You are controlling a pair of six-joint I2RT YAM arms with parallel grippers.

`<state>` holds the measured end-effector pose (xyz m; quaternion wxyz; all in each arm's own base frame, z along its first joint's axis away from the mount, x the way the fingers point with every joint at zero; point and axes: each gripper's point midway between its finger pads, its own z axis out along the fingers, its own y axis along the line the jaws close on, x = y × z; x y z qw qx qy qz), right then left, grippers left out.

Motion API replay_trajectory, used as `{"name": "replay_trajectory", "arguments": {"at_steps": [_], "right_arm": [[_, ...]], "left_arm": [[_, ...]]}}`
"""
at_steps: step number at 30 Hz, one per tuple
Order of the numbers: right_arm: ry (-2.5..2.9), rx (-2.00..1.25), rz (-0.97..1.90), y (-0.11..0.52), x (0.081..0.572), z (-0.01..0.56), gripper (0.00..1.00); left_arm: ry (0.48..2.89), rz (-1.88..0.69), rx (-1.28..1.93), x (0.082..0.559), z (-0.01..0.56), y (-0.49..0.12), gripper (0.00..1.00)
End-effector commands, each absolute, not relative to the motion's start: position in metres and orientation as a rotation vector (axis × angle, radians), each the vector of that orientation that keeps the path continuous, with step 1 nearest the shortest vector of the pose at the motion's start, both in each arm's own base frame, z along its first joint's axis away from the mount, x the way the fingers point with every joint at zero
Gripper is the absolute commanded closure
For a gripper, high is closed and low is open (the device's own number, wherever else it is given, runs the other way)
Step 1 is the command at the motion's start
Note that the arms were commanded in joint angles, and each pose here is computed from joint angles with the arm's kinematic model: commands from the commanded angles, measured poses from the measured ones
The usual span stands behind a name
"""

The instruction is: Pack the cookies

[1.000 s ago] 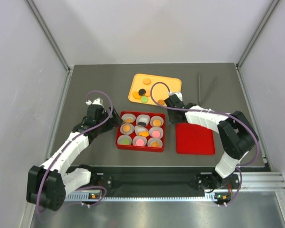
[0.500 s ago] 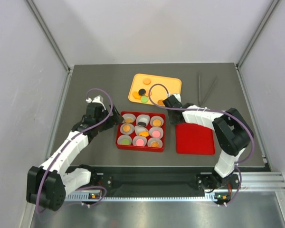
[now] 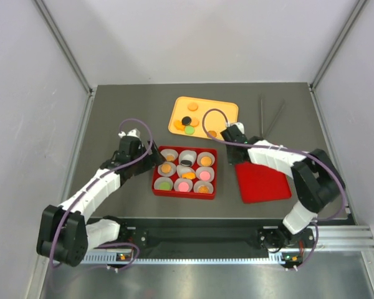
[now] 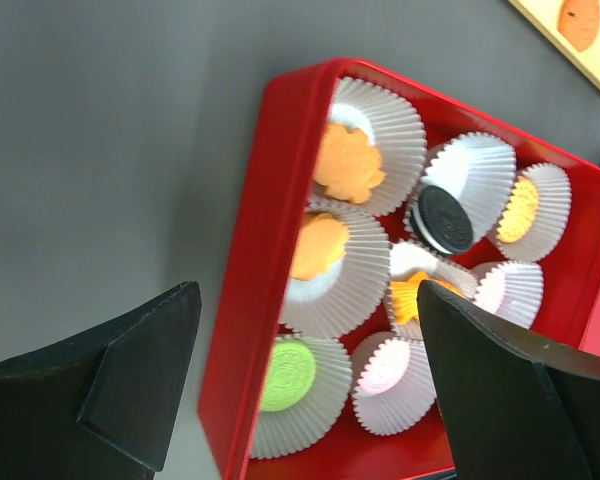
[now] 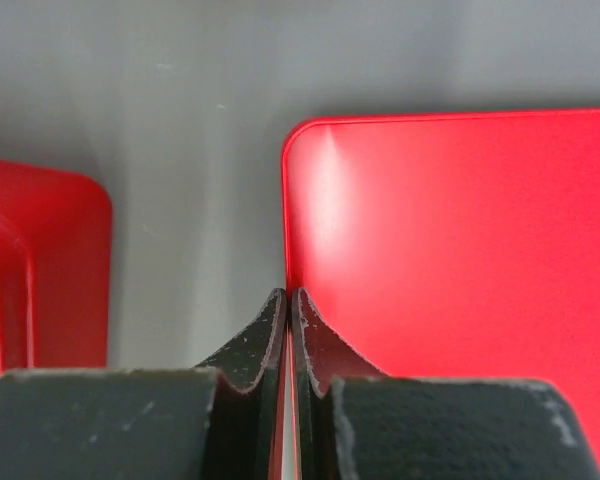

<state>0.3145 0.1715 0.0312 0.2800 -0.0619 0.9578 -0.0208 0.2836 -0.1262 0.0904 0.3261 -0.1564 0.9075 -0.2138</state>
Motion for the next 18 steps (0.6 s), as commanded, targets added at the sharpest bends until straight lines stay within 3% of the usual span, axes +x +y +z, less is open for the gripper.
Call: {"name": "replay_trajectory", "arguments": {"at_steps": [1, 18], "right_arm": [[2.418, -0.092, 0.035, 0.165, 0.328, 0.097, 1.00], [2.039, 0.020, 0.348, 0.165, 0.318, 0.276, 1.00]], "left_arm": [[2.308, -0.624, -0.402, 0.295, 0.103, -0.139, 0.06], [2.327, -0.738, -0.341, 0.283, 0.101, -0.194, 0.07]]}}
